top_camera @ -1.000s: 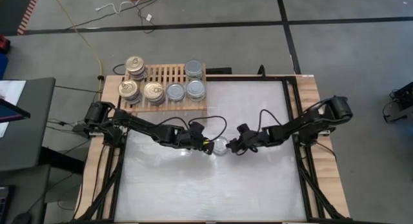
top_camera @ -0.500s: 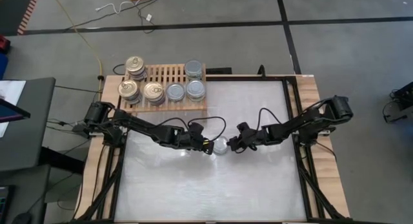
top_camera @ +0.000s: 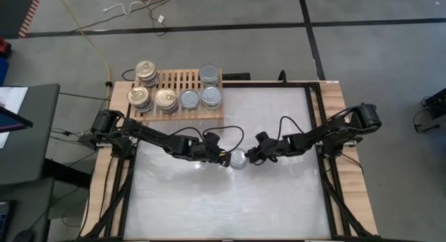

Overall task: Stack canned seafood by type on shelf
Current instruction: Stack the green tuna can on top of the bottom left green tuna can on the shelf

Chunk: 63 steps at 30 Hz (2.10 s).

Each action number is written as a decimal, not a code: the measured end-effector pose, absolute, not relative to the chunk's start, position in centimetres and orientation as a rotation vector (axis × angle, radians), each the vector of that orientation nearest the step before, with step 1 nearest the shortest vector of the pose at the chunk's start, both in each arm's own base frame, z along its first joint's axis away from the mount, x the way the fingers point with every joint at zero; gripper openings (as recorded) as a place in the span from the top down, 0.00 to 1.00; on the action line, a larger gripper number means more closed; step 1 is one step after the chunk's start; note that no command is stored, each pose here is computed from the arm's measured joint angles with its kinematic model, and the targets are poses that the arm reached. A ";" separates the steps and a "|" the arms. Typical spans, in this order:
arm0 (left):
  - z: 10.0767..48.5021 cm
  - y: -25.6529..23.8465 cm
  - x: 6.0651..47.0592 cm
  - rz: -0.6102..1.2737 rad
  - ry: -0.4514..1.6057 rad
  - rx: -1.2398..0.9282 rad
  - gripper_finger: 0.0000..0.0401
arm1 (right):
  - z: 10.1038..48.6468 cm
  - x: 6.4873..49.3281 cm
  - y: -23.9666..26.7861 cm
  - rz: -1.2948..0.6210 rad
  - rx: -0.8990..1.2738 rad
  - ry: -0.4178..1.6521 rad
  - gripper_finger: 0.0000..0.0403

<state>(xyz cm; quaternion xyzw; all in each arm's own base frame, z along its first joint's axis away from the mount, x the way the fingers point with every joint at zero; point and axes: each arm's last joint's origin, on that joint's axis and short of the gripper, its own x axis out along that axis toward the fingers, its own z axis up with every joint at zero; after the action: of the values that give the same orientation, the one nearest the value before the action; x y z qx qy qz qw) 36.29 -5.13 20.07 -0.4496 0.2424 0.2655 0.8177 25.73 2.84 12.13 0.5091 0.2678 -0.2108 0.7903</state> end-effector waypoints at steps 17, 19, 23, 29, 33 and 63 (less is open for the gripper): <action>20.1 -5.1 36.3 0.570 0.511 -0.977 0.67 | 12.0 25.6 2.9 -0.441 1.100 0.601 0.91; 20.1 -5.1 36.3 0.568 0.513 -0.978 0.67 | 12.0 25.7 2.9 -0.440 1.097 0.601 0.92; 20.1 -5.2 36.3 0.572 0.510 -0.976 0.67 | 12.0 25.6 2.9 -0.439 1.098 0.607 0.93; 20.2 -5.1 36.4 0.595 0.473 -0.987 0.67 | 11.7 25.4 2.9 -0.448 1.093 0.633 0.93; 20.2 -5.1 36.3 0.605 0.464 -0.986 0.63 | 11.7 25.5 2.9 -0.442 1.096 0.626 0.93; 19.4 -5.6 35.7 0.522 0.674 -1.059 0.24 | 18.0 21.8 1.7 -0.618 0.901 0.776 0.97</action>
<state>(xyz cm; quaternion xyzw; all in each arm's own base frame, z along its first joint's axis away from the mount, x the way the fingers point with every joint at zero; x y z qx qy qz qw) 35.72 -5.61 19.43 -0.4897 0.3117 0.2412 0.7777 21.79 1.66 17.97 0.4177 0.3596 -0.2865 0.7837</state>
